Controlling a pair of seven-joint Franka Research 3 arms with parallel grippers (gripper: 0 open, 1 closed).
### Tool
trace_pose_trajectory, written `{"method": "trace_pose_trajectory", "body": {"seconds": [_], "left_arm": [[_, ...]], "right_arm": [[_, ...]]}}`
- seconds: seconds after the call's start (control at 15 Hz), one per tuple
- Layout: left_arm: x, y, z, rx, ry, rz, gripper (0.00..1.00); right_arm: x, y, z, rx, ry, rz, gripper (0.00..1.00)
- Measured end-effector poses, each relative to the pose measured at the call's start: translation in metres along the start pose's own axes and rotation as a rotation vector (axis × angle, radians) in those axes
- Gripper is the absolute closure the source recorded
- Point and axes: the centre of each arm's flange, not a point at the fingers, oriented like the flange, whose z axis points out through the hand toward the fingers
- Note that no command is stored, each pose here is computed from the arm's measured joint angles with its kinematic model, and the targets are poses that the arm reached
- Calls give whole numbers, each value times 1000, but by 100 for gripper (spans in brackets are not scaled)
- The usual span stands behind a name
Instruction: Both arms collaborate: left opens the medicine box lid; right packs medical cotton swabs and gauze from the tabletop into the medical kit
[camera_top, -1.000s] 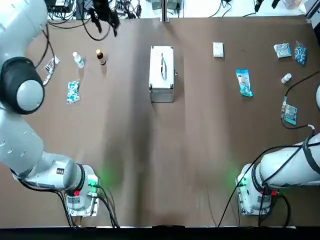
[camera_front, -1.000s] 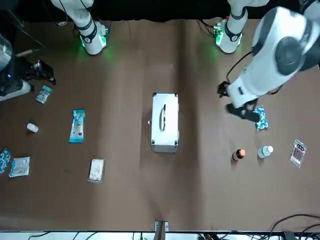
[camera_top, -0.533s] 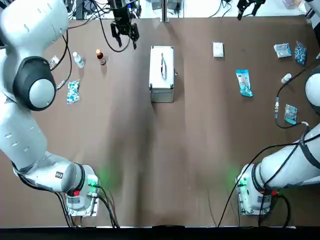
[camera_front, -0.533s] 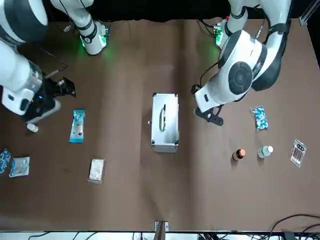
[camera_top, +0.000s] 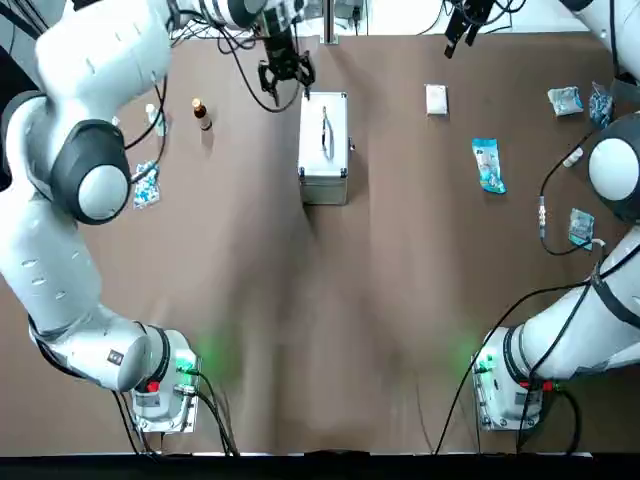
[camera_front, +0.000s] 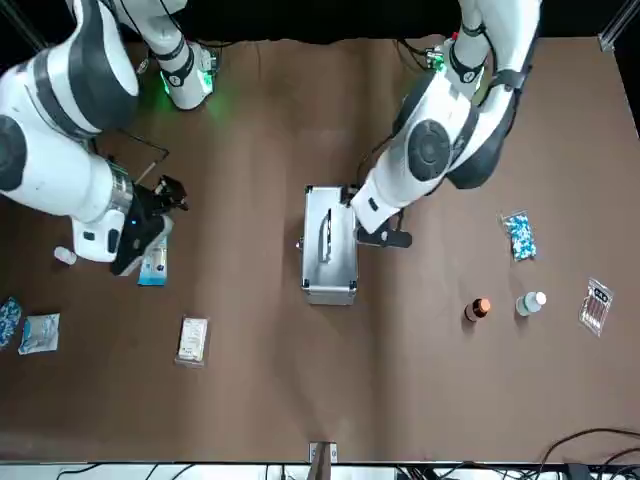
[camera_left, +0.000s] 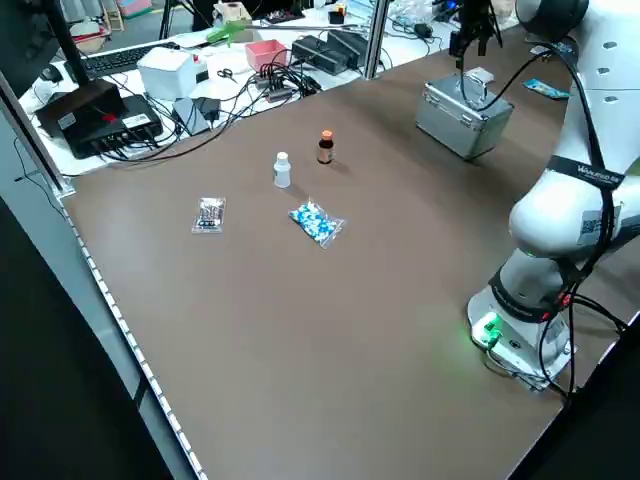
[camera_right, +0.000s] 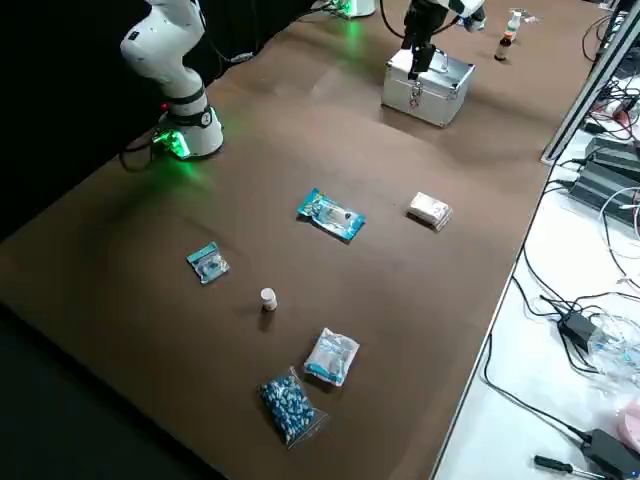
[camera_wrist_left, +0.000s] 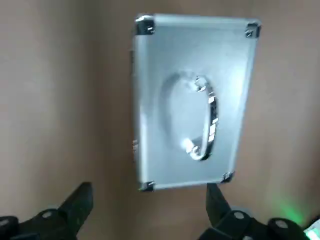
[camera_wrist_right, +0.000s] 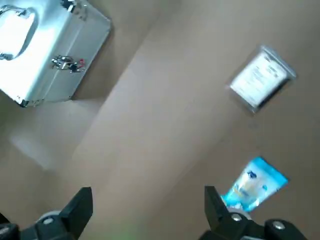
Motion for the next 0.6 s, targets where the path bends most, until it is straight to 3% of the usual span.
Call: {"method": "trace_pose_trajectory", "body": {"seconds": [0.27, 0.53, 0.6], "left_arm": [[-1, 25, 24, -29, 32, -34, 0], [9, 39, 53, -42, 94, -59, 2], [12, 41, 60, -39, 109, -71, 6]], "right_arm": [[34, -29, 43, 9, -29, -221, 1], [71, -45, 79, -8, 43, -536, 1], [75, -47, 86, 11, 55, -594, 1]]}}
